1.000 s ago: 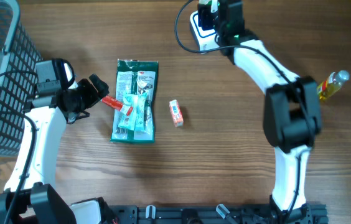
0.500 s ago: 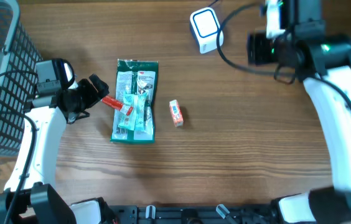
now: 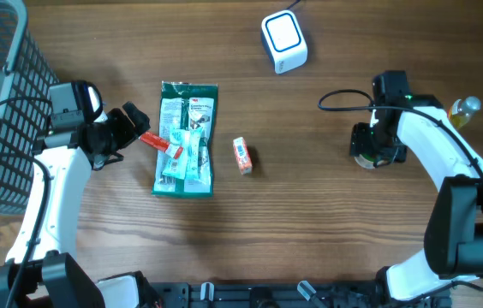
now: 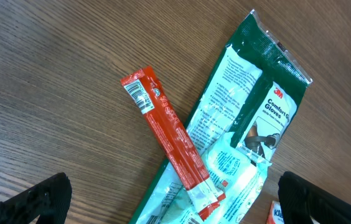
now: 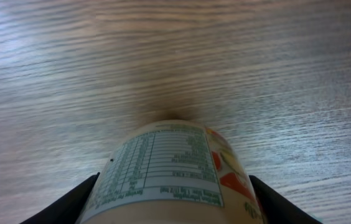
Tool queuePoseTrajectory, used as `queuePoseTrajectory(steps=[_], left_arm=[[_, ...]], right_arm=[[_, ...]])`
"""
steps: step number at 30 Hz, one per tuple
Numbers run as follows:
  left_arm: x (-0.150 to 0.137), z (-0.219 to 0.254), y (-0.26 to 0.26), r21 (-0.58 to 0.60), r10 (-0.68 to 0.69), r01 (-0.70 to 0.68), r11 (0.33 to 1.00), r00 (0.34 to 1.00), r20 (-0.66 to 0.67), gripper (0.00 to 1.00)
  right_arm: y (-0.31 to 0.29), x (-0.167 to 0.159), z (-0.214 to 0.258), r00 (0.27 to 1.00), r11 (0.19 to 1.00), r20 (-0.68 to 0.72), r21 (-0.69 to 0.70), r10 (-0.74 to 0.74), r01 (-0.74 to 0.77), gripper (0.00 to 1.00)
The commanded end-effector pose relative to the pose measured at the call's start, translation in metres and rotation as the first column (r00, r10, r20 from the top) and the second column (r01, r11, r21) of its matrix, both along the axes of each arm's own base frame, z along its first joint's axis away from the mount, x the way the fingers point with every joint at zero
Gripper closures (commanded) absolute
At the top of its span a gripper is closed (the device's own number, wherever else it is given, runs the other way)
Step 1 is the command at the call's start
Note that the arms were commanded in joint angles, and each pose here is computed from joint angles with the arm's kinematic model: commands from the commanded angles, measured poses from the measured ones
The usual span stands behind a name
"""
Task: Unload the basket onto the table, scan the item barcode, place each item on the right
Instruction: 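Carry the jar right and set it down beside the yellow bottle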
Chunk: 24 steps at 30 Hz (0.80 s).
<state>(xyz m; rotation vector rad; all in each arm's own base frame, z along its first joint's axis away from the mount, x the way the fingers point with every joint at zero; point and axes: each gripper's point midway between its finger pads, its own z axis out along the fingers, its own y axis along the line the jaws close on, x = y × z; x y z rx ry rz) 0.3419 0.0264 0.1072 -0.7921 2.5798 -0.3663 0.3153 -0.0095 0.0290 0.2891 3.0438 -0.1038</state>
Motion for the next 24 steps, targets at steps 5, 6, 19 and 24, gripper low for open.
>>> queuePoseTrajectory(steps=[5,6,19,24], left_arm=[[0.003,0.006,0.000,-0.003,0.004,-0.004,1.000,1.000,0.019,0.00],[0.003,0.006,0.000,-0.003,0.004,-0.004,1.000,1.000,0.019,0.00],[0.003,0.006,0.000,-0.003,0.004,-0.004,1.000,1.000,0.019,0.00],[0.003,0.006,0.000,-0.003,0.004,-0.004,1.000,1.000,0.019,0.00]], right_arm=[[-0.009,-0.005,-0.010,1.000,0.999,0.007,-0.027,-0.027,0.027,0.00],[-0.011,0.000,-0.006,0.999,0.999,0.023,-0.035,-0.028,0.029,0.00],[0.061,0.068,0.132,0.972,0.940,0.236,0.329,0.012,-0.092,0.69],[0.086,0.055,0.086,0.983,0.936,0.184,0.344,0.008,-0.072,0.96]])
